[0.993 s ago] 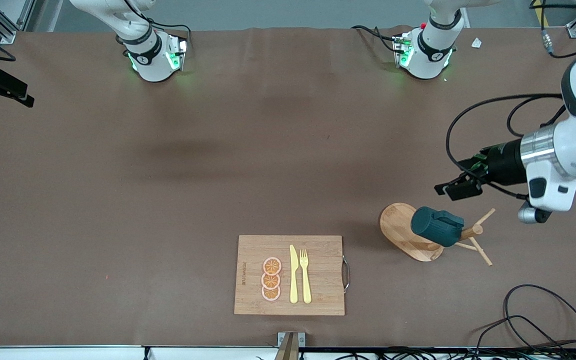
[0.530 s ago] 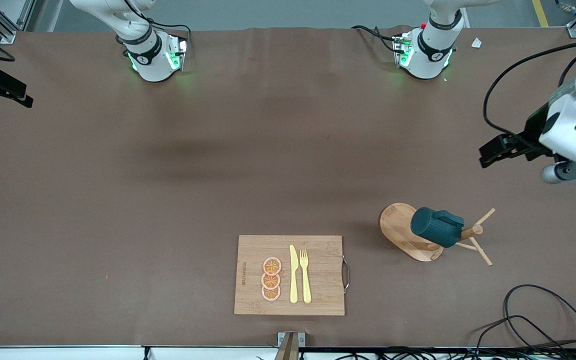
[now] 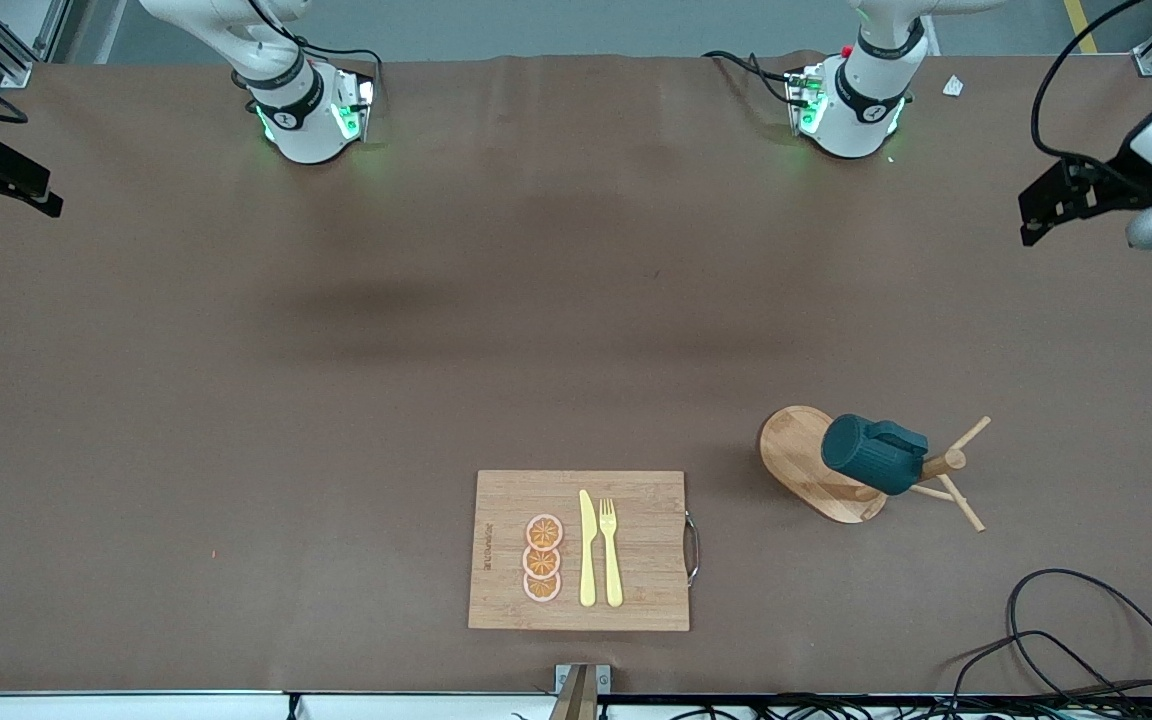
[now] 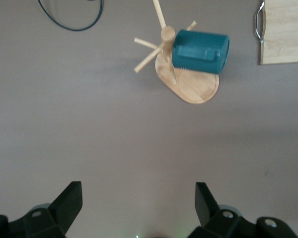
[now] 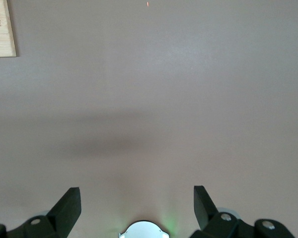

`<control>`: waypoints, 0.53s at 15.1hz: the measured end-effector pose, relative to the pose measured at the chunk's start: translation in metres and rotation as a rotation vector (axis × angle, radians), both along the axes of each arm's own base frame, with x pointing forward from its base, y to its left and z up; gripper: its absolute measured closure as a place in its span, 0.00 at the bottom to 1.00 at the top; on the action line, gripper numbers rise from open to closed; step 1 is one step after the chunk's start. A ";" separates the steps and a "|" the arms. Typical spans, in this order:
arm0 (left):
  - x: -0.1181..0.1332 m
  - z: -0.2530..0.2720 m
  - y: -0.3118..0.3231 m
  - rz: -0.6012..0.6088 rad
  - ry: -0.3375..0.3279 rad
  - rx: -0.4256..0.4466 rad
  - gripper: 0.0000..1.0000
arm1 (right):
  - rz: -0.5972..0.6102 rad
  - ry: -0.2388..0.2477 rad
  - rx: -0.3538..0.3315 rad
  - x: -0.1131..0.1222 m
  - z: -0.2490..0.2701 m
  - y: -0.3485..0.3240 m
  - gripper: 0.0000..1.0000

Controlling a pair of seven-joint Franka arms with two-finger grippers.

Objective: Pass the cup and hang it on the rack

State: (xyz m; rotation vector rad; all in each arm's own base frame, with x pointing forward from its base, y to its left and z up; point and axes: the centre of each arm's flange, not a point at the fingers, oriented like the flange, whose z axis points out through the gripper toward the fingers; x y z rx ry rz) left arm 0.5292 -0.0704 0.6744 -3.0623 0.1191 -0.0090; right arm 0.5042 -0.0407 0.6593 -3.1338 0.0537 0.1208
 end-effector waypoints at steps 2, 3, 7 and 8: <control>-0.012 -0.001 0.001 0.004 0.011 -0.025 0.00 | 0.000 0.000 0.000 0.000 0.000 0.000 0.00; -0.015 -0.002 0.004 0.009 0.015 -0.032 0.00 | 0.000 0.000 0.000 0.000 0.000 0.000 0.00; -0.024 -0.003 -0.001 0.002 0.016 -0.034 0.00 | 0.001 0.000 0.000 0.000 0.000 0.000 0.00; -0.026 -0.003 -0.002 0.001 0.015 -0.034 0.00 | 0.001 0.000 0.000 0.000 0.000 0.000 0.00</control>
